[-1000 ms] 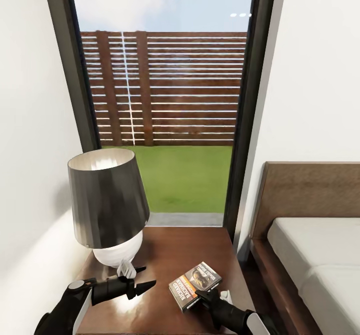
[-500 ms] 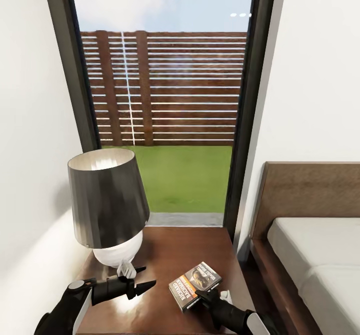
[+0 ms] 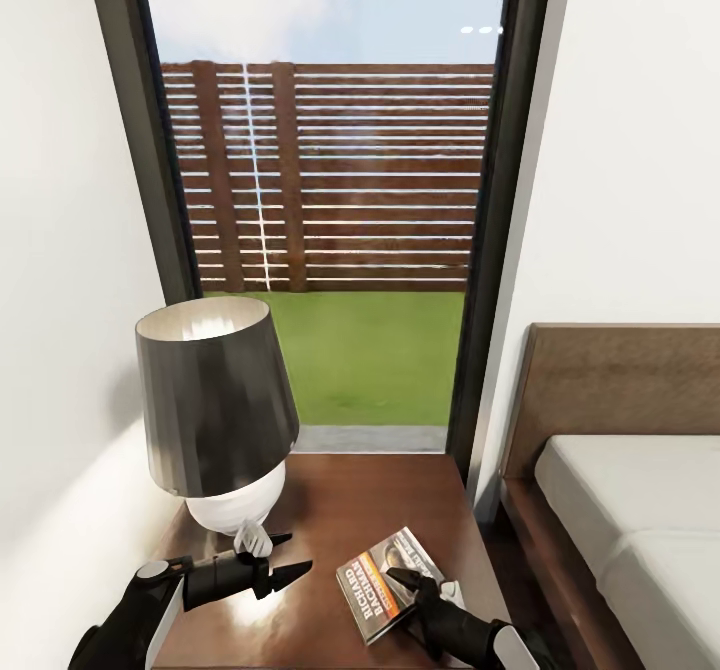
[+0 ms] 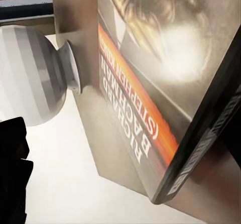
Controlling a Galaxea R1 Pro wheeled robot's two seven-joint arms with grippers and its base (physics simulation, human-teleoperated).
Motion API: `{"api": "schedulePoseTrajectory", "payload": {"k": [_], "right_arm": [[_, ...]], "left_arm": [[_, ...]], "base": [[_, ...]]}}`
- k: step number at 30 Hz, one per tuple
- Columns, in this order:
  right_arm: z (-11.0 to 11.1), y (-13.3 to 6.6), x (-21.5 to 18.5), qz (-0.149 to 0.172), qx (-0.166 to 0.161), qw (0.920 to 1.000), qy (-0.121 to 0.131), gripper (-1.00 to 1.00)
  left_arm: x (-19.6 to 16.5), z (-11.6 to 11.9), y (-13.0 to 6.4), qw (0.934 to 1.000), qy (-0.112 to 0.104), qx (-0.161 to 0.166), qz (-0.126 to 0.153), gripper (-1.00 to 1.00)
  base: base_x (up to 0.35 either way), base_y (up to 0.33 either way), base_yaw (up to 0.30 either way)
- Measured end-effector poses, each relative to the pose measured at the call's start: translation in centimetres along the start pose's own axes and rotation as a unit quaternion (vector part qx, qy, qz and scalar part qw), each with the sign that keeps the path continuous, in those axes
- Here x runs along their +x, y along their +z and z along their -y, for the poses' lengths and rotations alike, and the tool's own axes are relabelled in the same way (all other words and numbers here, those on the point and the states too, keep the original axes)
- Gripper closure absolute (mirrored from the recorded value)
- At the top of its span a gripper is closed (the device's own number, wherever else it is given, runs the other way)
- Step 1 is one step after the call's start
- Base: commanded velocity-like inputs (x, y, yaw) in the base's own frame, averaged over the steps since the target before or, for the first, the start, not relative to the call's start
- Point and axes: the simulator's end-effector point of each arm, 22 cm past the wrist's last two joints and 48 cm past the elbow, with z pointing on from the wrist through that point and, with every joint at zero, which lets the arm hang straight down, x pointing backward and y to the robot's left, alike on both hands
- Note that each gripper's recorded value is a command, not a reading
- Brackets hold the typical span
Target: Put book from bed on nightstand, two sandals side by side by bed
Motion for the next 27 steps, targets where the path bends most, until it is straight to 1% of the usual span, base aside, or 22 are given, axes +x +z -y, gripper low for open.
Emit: {"api": "schedulePoseTrajectory", "payload": {"k": [25,27], "right_arm": [[-0.05,0.00,-0.01,0.000,-0.001,1.0000,0.001,-1.00],[-0.30,-0.09,0.01,-0.001,0.003,1.0000,-0.004,-1.00]], "left_arm": [[0.03,0.00,0.00,1.0000,0.000,0.000,-0.001,-1.00],[-0.41,0.09,-0.07,1.0000,0.000,0.000,-0.001,-1.00]], "base": [[0.000,0.000,0.000],[0.000,0.000,0.000]]}}
